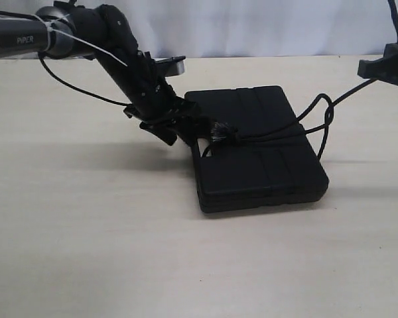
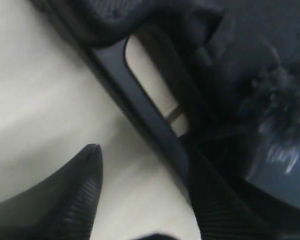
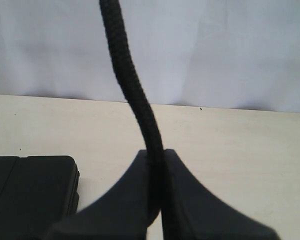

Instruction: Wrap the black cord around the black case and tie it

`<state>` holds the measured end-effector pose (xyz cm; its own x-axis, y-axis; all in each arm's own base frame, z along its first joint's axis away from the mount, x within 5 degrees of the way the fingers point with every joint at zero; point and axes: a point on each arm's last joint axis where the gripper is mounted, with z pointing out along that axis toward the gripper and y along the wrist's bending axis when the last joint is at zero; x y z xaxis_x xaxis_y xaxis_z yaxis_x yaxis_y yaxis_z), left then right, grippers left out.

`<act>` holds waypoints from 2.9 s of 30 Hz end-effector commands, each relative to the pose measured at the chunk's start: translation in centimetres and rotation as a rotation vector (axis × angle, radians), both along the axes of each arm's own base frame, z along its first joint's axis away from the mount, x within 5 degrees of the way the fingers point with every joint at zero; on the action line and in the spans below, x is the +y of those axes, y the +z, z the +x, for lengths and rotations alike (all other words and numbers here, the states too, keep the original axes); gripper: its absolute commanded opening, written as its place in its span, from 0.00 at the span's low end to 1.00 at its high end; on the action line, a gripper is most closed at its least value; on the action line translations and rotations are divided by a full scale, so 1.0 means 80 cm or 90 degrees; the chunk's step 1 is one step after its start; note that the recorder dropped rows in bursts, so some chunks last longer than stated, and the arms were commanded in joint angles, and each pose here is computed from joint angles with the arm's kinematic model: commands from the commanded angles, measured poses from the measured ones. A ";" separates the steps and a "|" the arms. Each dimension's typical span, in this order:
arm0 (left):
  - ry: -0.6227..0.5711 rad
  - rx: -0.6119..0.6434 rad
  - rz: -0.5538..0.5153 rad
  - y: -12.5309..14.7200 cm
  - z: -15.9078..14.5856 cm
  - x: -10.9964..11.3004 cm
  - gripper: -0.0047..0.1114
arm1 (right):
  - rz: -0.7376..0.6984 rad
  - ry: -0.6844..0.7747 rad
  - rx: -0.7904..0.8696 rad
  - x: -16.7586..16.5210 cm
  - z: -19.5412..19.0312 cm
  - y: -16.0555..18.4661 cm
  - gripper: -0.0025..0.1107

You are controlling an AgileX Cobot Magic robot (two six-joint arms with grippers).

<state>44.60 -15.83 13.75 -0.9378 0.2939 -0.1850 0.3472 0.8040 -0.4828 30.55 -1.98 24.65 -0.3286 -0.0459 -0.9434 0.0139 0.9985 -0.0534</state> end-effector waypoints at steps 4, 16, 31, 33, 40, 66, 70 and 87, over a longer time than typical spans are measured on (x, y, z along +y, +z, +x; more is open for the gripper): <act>0.064 -0.018 -0.025 -0.026 0.011 -0.013 0.47 | 0.002 -0.005 -0.007 -0.003 0.000 0.003 0.06; 0.095 -0.013 -0.013 -0.069 0.018 -0.009 0.07 | 0.004 -0.006 -0.006 -0.003 0.000 0.003 0.06; 0.118 0.038 -0.014 0.002 0.011 0.120 0.04 | 0.048 -0.139 0.055 -0.072 0.000 -0.033 0.06; 0.146 0.034 -0.005 -0.012 0.008 0.135 0.04 | 0.055 -0.146 0.085 -0.078 0.006 -0.056 0.06; 0.243 0.060 0.003 -0.041 -0.005 0.204 0.04 | 0.089 -0.153 0.101 -0.082 0.026 -0.113 0.06; 0.206 0.016 0.016 -0.013 -0.018 0.215 0.04 | 0.133 -0.271 0.192 -0.148 0.032 -0.095 0.06; 0.195 0.015 0.013 -0.014 -0.017 0.201 0.04 | 0.132 -0.267 0.192 -0.146 0.033 -0.095 0.06; 0.157 -0.038 0.032 -0.015 -0.008 0.162 0.42 | 0.156 -0.287 0.235 -0.143 0.022 -0.086 0.58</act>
